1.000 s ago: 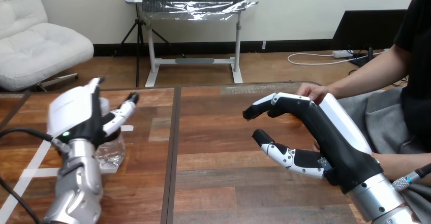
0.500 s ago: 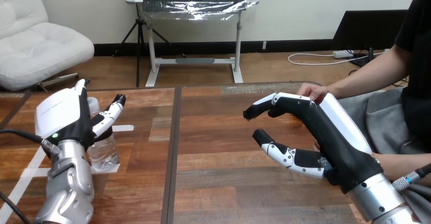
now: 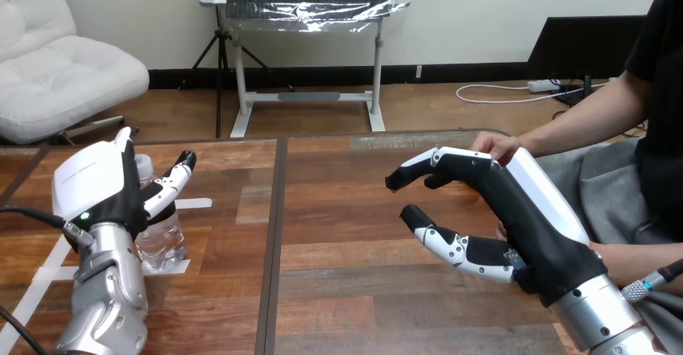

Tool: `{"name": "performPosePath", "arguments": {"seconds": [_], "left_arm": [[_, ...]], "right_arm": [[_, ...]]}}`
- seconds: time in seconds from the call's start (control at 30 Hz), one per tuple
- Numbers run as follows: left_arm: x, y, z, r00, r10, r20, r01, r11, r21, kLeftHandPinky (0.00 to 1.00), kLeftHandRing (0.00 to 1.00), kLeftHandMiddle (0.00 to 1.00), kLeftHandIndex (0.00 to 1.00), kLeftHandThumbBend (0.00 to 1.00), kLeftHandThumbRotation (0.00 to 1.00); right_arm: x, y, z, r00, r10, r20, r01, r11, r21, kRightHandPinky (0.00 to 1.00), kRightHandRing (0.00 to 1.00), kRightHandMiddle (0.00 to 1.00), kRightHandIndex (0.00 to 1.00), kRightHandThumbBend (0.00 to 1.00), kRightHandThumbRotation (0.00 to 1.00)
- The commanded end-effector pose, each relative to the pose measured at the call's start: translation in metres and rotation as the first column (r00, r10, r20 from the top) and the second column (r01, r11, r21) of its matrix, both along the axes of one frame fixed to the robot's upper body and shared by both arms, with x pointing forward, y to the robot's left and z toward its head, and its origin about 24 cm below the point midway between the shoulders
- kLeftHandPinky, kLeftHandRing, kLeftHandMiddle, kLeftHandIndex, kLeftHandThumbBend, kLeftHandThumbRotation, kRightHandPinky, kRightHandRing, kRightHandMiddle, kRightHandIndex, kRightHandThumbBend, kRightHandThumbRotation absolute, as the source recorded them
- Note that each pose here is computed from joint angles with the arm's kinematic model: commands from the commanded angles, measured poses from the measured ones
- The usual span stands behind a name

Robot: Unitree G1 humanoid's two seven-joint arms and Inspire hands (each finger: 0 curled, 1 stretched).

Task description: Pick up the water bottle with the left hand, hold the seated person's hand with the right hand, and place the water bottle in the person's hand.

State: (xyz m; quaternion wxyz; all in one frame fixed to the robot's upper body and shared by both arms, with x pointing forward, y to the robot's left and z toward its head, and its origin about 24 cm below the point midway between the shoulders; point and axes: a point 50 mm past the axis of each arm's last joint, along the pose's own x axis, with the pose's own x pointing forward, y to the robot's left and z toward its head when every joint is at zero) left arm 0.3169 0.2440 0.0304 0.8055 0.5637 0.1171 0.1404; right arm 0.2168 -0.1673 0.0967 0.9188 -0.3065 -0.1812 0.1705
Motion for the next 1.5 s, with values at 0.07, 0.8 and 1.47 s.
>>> {"name": "performPosePath", "arguments": {"seconds": [0.07,0.8,1.47], "left_arm": [[0.0108,-0.0065,0.0164,0.999,-0.031,0.045,0.030,0.999,0.016,0.85,0.88,0.90,0.92,0.51,0.97],[0.0112,-0.0084,0.0141,0.998,-0.046,0.052,0.047,0.999,-0.014,0.84,0.87,0.89,0.92,0.51,0.97],[0.0115,-0.0089,0.0116,0.995,-0.053,0.078,0.057,0.997,-0.044,0.78,0.84,0.87,0.90,0.53,0.97]], "right_arm": [[0.0078,0.0023,0.0233,0.994,0.019,0.110,-0.021,1.000,0.012,0.69,0.74,0.67,0.60,0.37,0.00],[0.0071,0.0004,0.0236,0.993,0.000,0.115,0.001,1.000,-0.005,0.69,0.74,0.67,0.60,0.38,0.00],[0.0073,0.0001,0.0237,0.994,0.005,0.107,-0.006,1.000,0.005,0.71,0.74,0.67,0.60,0.38,0.00]]}}
